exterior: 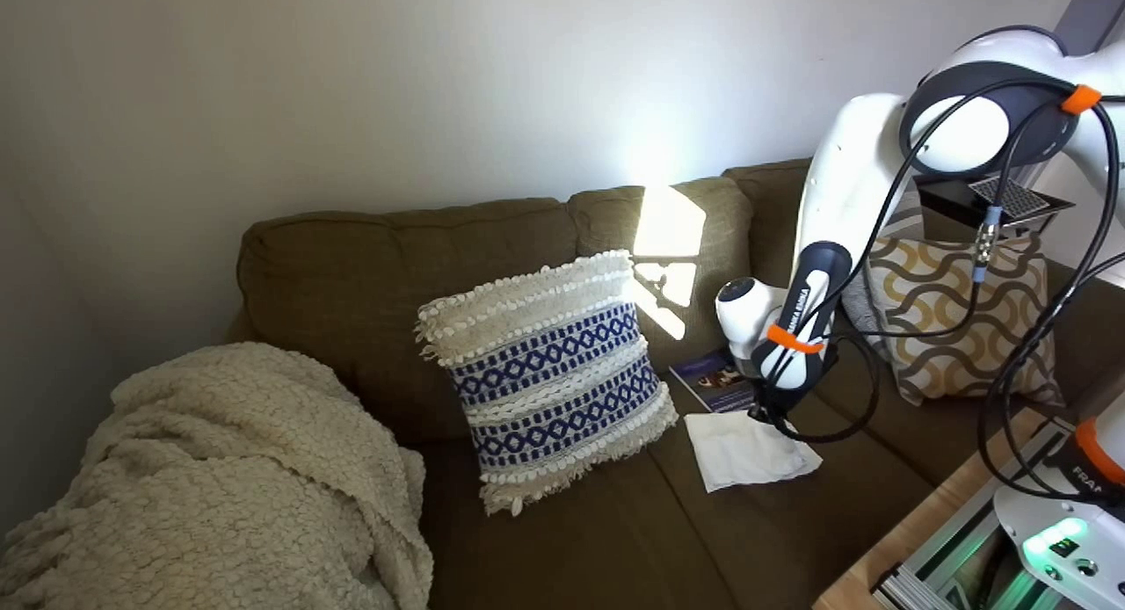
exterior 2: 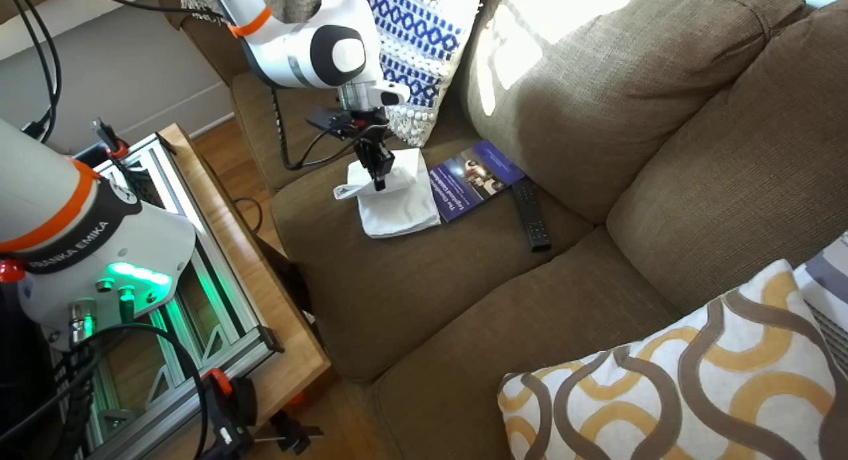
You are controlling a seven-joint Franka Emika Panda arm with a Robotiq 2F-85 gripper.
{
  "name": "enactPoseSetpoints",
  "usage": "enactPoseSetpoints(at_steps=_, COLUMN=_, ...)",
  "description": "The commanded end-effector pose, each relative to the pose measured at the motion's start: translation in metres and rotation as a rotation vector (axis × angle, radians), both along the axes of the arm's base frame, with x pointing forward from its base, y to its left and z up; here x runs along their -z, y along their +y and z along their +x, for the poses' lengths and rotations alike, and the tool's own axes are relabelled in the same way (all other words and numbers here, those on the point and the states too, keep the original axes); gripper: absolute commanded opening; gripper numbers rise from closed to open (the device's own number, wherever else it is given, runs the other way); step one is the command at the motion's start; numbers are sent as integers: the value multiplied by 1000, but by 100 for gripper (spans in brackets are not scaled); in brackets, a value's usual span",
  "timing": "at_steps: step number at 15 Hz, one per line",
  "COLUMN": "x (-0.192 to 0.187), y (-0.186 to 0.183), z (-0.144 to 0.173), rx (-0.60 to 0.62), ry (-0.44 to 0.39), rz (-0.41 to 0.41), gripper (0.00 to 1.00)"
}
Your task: Fold the white cloth in half
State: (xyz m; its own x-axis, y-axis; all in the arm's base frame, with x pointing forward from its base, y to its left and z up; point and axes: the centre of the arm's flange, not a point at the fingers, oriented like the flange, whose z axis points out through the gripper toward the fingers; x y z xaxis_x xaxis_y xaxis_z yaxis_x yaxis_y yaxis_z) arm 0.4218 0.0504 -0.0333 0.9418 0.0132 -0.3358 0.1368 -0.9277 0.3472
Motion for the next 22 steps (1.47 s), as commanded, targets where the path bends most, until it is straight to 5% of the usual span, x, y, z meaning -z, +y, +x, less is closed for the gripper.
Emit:
enactPoseSetpoints(at_steps=1, x=5, y=-26, z=-25, rx=-24, ry=-54, rz=-60, gripper=2)
enactPoseSetpoints(at_steps=9, x=21, y=-38, z=-18, rx=-41, ry=-163, rz=-65, gripper=2)
enactPoseSetpoints(at_steps=10, x=22, y=-36, z=-16, rx=-25, ry=-164, rz=-62, gripper=32)
enactPoseSetpoints(at_steps=13, x=22, y=-33, z=-16, rx=8, ry=-184, rz=-52, gripper=46)
enactPoseSetpoints(at_steps=20, x=-13, y=-44, z=-40, rx=100, ry=-242, rz=-35, gripper=99)
enactPoseSetpoints(at_steps=22, x=-34, y=-44, z=-54, rx=110, ry=-300, rz=8, gripper=100)
